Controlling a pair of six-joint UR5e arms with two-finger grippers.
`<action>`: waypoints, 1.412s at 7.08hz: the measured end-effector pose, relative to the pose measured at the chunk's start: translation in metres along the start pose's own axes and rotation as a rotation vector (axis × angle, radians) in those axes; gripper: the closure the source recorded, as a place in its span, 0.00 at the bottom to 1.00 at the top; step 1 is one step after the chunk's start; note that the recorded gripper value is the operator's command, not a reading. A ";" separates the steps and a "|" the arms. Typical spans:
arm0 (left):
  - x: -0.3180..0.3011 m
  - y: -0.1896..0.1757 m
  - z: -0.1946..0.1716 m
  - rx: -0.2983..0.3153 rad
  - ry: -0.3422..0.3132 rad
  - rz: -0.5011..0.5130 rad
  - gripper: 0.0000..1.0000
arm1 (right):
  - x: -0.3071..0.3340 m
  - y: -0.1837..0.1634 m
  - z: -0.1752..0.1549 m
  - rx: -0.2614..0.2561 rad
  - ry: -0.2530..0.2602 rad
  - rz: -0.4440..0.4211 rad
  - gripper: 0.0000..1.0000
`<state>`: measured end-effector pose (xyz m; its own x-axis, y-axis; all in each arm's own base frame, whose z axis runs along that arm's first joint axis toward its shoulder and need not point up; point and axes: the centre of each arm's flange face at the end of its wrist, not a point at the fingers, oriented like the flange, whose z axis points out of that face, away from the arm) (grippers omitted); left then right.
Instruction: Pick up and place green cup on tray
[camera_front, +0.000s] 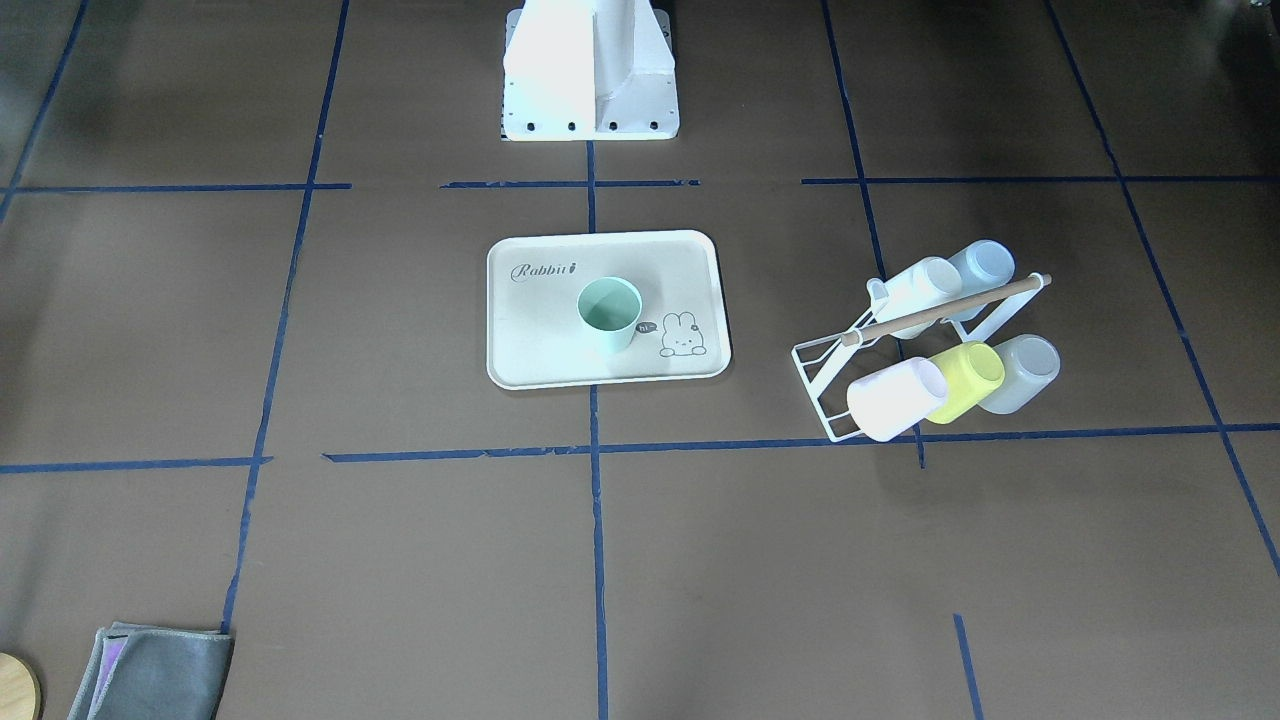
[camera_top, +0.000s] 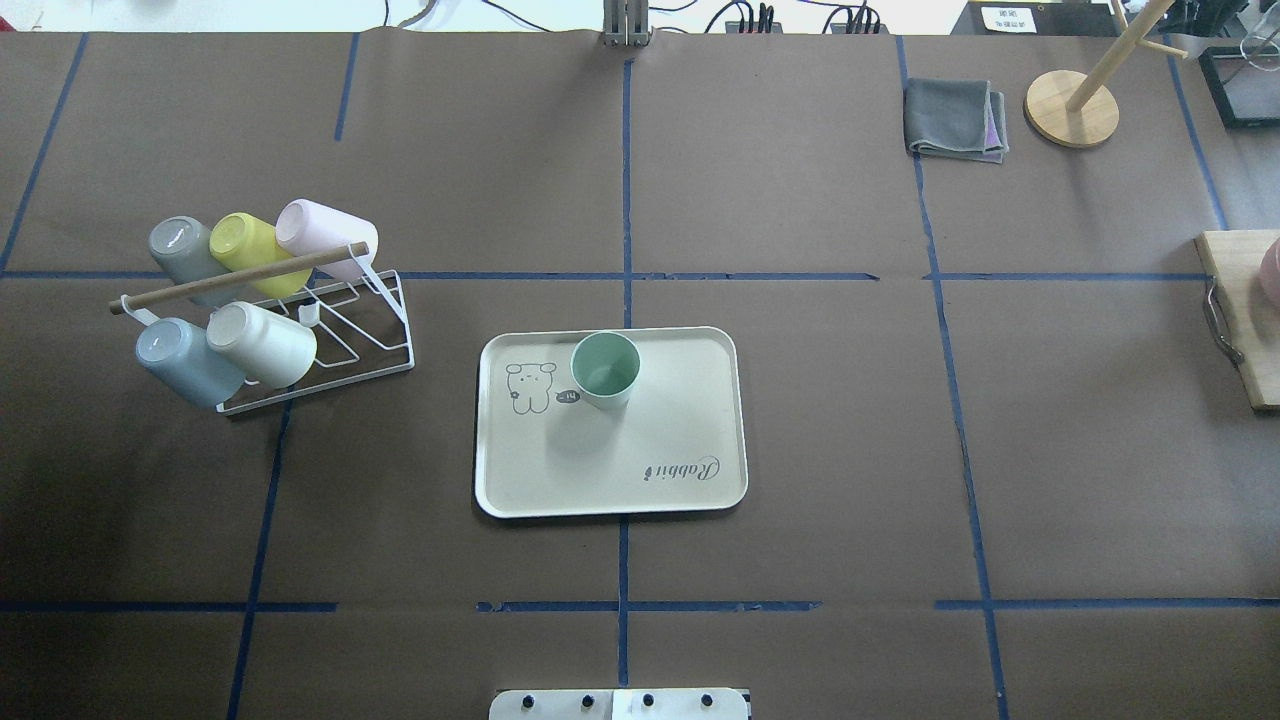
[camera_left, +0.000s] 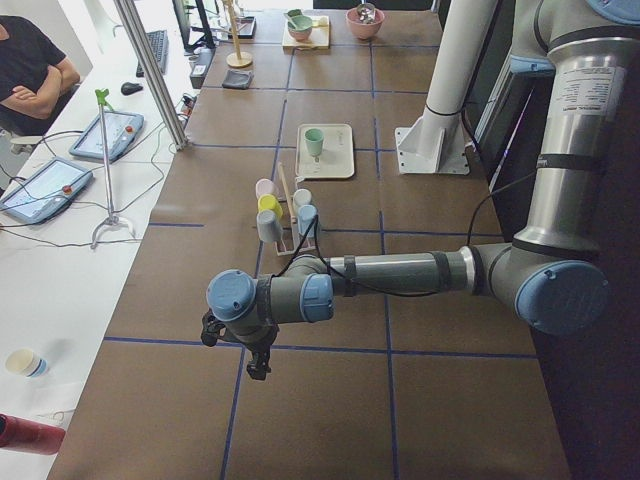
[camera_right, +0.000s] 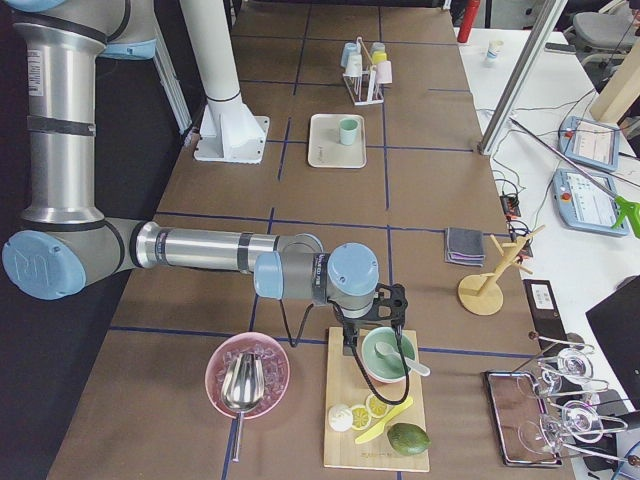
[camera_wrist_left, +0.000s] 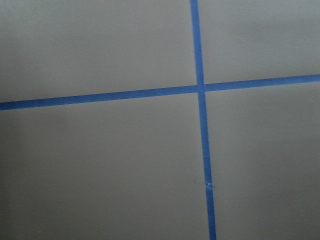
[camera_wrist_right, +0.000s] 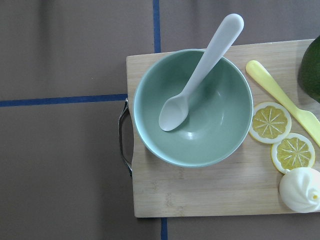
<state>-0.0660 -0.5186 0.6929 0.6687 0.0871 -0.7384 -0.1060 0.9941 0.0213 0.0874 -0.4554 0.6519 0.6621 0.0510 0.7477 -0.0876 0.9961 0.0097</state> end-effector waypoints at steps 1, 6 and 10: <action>0.002 -0.003 -0.002 -0.009 -0.002 -0.010 0.00 | -0.001 0.000 0.000 0.001 -0.001 -0.001 0.00; 0.023 0.025 -0.019 0.007 -0.001 0.002 0.00 | -0.003 0.001 -0.002 0.006 -0.004 -0.004 0.00; 0.025 0.036 -0.019 0.010 -0.001 0.004 0.00 | -0.003 0.001 -0.002 0.007 -0.001 -0.004 0.00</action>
<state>-0.0671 -0.4818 0.6624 0.6693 0.0911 -0.7374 -0.1013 0.9944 0.0309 0.0874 -0.4545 0.6485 0.6618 0.0470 0.7482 -0.0899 0.9958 0.0170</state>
